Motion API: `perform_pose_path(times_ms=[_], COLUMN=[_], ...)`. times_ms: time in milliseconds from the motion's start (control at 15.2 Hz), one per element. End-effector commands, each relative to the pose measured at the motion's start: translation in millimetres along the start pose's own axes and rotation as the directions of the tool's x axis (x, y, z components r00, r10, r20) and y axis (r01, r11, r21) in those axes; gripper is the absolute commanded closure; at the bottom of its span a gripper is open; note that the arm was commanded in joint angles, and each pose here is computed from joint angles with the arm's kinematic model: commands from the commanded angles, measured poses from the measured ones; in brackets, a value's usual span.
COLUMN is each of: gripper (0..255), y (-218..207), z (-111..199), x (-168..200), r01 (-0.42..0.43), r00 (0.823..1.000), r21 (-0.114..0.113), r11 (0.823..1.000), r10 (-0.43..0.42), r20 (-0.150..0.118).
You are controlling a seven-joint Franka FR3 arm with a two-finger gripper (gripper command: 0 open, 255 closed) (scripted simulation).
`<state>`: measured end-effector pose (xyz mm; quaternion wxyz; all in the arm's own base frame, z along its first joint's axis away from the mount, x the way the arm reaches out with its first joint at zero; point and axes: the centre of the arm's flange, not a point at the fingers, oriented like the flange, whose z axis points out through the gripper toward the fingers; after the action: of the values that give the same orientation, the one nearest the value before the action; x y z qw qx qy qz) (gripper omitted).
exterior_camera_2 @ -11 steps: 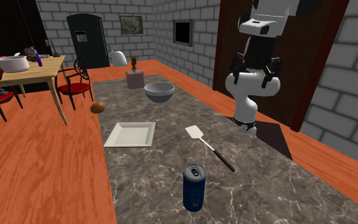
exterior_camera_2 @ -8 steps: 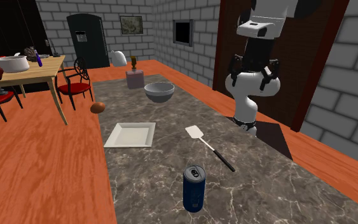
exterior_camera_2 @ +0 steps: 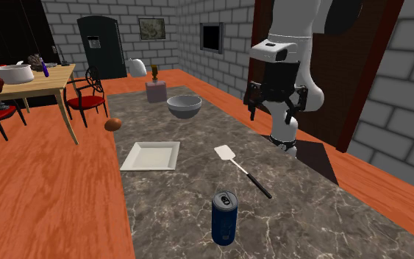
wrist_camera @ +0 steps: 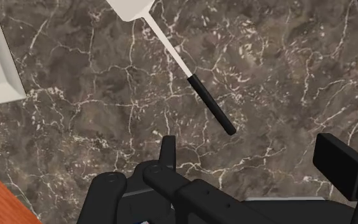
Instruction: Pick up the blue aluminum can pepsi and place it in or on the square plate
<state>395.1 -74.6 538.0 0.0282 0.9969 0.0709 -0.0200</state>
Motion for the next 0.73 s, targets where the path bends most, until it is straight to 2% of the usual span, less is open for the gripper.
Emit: perform_pose_path(times_ms=[0,660], gripper=[0,0], y=[12,73], z=[8,47], x=[22,132], r01=[0.011,0.063], r00=[1.0,0.998], r21=[0.006,0.041], r11=[1.0,0.997], r10=[-0.011,-0.062], r20=[-0.006,-0.034])
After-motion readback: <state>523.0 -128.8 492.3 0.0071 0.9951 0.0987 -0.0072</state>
